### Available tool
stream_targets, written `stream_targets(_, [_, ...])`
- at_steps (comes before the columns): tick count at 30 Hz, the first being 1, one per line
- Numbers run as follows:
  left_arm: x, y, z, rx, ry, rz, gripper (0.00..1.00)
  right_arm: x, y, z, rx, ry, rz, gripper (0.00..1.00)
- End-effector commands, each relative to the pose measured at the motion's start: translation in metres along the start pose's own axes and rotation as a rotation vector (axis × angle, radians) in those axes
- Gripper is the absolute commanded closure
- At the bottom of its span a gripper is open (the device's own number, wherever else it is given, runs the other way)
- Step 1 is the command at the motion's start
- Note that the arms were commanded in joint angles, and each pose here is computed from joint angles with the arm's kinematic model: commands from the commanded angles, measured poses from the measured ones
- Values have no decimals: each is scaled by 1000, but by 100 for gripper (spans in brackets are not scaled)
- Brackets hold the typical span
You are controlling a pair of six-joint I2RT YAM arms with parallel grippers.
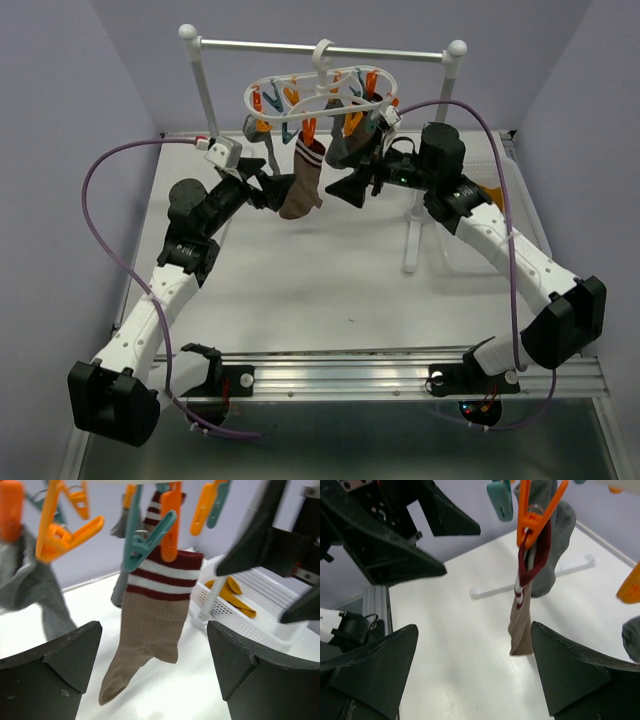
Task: Clip the socks to the hanger
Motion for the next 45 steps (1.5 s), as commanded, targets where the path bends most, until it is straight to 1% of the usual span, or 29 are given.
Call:
stream_targets(1, [28, -17, -6, -41, -40, -262, 1, 21, -29, 12, 115, -34, 4, 0])
stream_targets(3, [33, -19, -8, -57, -54, -313, 1, 16, -43, 24, 154, -13, 107, 0])
stream_targets(5, [39, -22, -14, -84, -71, -370, 1, 13, -52, 30, 180, -8, 172, 0])
stream_targets(8, [41, -25, -19, -102, -103, -409, 1, 4, -67, 36, 210, 12, 306, 0])
stream_targets(10, [40, -28, -25, -120, -110, -422, 1, -11, -76, 41, 221, 34, 439, 0])
stream_targets(11, [41, -30, -25, -125, -117, -430, 1, -23, -82, 43, 225, 51, 541, 0])
stream_targets(12, [41, -31, -24, -125, -116, -433, 1, -24, -82, 47, 233, 62, 544, 0])
stream_targets(13, [42, -34, -26, -136, -123, -454, 1, -38, -86, 54, 247, 69, 634, 0])
stream_targets(15, [42, -37, -29, -124, -139, -474, 1, -52, -90, 59, 257, 88, 736, 0])
stream_targets(16, [41, -39, -31, -121, -143, -480, 1, -55, -90, 58, 256, 93, 751, 0])
stream_targets(17, [41, -43, -27, -88, -155, -500, 1, -58, -91, 59, 257, 98, 778, 0])
stream_targets(19, [39, -51, -37, -96, -153, -531, 1, -60, -94, 62, 257, 93, 796, 0])
stream_targets(21, [40, -60, -27, -81, -178, -562, 1, -59, -98, 58, 222, 90, 816, 0])
stream_targets(22, [34, -68, -32, -109, -184, -551, 1, -58, -100, 66, 229, 91, 814, 0])
stream_targets(24, [32, -74, -25, -116, -195, -549, 1, -56, -106, 58, 166, 106, 851, 0])
stream_targets(25, [28, -79, -29, -135, -194, -538, 1, -56, -107, 52, 133, 103, 856, 0])
stream_targets(28, [20, -81, -31, -133, -199, -506, 1, -55, -120, 45, 73, 126, 920, 0])
stream_targets(30, [10, -80, -33, -129, -197, -448, 1, -57, -129, 47, 47, 152, 988, 0])
stream_targets(33, [11, -78, -34, -137, -191, -442, 1, -57, -139, 48, 17, 176, 1037, 0])
stream_targets(35, [14, -74, -31, -134, -190, -444, 1, -61, -152, 56, 9, 189, 1124, 0])
stream_targets(36, [15, -70, -31, -135, -192, -438, 1, -64, -163, 60, -2, 207, 1201, 0])
stream_targets(37, [14, -70, -33, -142, -191, -435, 1, -66, -168, 62, 0, 213, 1236, 0])
stream_targets(39, [14, -64, -26, -113, -180, -405, 1, -70, -189, 71, 20, 225, 1338, 0])
stream_targets(40, [9, -62, -22, -91, -148, -359, 1, -71, -195, 75, 35, 227, 1358, 0])
stream_targets(41, [7, -62, -21, -98, -137, -337, 1, -73, -201, 79, 48, 235, 1375, 0])
stream_targets(42, [4, -62, -25, -136, -126, -311, 1, -80, -215, 82, 42, 259, 1425, 0])
stream_targets(43, [5, -64, -18, -137, -127, -304, 1, -84, -221, 90, 67, 281, 1432, 0])
stream_targets(44, [3, -64, -21, -162, -114, -289, 1, -90, -230, 98, 82, 307, 1460, 0])
stream_targets(45, [3, -64, -19, -160, -109, -286, 1, -103, -247, 110, 95, 369, 1508, 0])
Point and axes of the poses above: each gripper's point midway between its finger pads, its own y axis out along the fingers, its own x axis along the line the jaws close on, z = x × y, the point moved 3 cm from there along -y, back along the fingers, and after that the axes turned 4 degrees about -y, right-handed, at the moved point
